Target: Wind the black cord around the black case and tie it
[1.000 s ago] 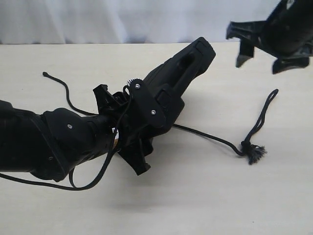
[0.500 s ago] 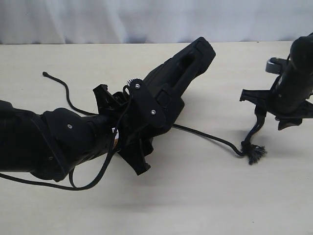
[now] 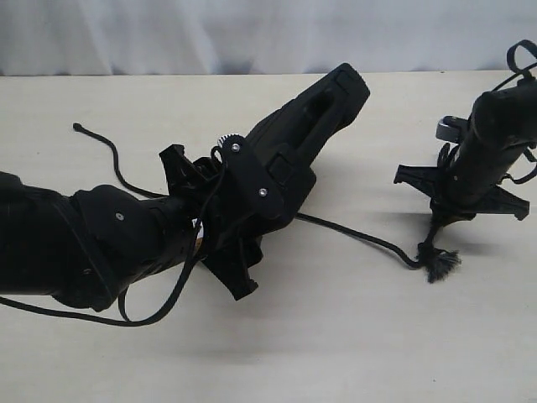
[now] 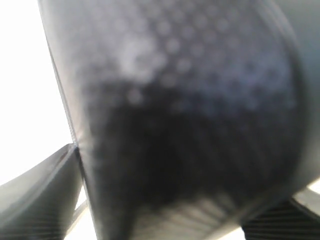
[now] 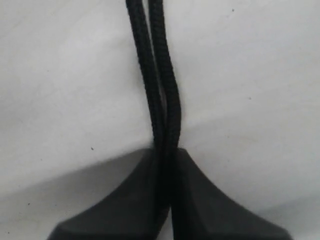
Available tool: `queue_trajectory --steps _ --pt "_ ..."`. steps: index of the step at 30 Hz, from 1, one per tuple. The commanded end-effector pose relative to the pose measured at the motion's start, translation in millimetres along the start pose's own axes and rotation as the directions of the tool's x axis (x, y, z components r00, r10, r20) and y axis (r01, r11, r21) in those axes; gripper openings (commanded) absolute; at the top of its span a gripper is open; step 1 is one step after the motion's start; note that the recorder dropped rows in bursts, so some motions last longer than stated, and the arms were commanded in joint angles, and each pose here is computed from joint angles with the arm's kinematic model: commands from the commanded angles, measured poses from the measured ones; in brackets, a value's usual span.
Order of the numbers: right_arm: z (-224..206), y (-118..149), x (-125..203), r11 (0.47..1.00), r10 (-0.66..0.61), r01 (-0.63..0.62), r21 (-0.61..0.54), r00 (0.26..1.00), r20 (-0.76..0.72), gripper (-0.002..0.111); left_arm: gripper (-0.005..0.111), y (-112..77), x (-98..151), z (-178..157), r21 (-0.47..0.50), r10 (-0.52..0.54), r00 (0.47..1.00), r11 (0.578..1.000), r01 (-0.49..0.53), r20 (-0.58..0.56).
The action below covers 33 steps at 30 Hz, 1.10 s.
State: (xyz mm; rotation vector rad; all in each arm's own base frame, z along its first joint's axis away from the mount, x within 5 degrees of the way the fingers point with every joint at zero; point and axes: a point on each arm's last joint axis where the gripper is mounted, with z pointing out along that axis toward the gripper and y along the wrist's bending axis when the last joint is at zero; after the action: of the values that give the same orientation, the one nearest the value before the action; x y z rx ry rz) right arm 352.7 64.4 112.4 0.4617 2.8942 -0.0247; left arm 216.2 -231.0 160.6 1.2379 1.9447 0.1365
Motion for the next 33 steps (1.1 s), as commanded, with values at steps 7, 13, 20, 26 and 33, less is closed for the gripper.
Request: queue_trajectory --steps 7,13,20,26,33 --pt "-38.0 -9.1 11.1 0.983 -0.144 0.161 -0.086 0.974 0.175 0.004 0.0 1.2 -0.3 -1.0 -0.002 -0.054 0.999 0.999 0.054 -0.004" --pt "-51.0 -24.3 42.6 0.941 -0.264 0.317 -0.119 0.907 0.328 0.004 0.0 0.6 -0.3 -1.0 0.005 -0.056 0.998 0.998 0.056 -0.004" --pt "-52.5 -7.1 103.8 0.748 -0.501 0.654 -0.112 0.667 0.552 0.004 0.0 0.6 -0.1 -1.0 0.005 -0.061 0.998 0.998 0.061 -0.006" --pt "-51.4 6.0 138.1 0.592 -0.625 0.802 -0.08 0.52 0.582 0.004 0.0 0.6 -0.1 -1.0 0.005 -0.061 0.998 0.998 0.061 -0.006" --pt "-51.5 9.3 146.2 0.549 -0.639 0.833 -0.071 0.473 0.607 0.004 0.0 0.6 -0.1 -1.0 0.005 -0.064 0.998 0.998 0.064 -0.006"
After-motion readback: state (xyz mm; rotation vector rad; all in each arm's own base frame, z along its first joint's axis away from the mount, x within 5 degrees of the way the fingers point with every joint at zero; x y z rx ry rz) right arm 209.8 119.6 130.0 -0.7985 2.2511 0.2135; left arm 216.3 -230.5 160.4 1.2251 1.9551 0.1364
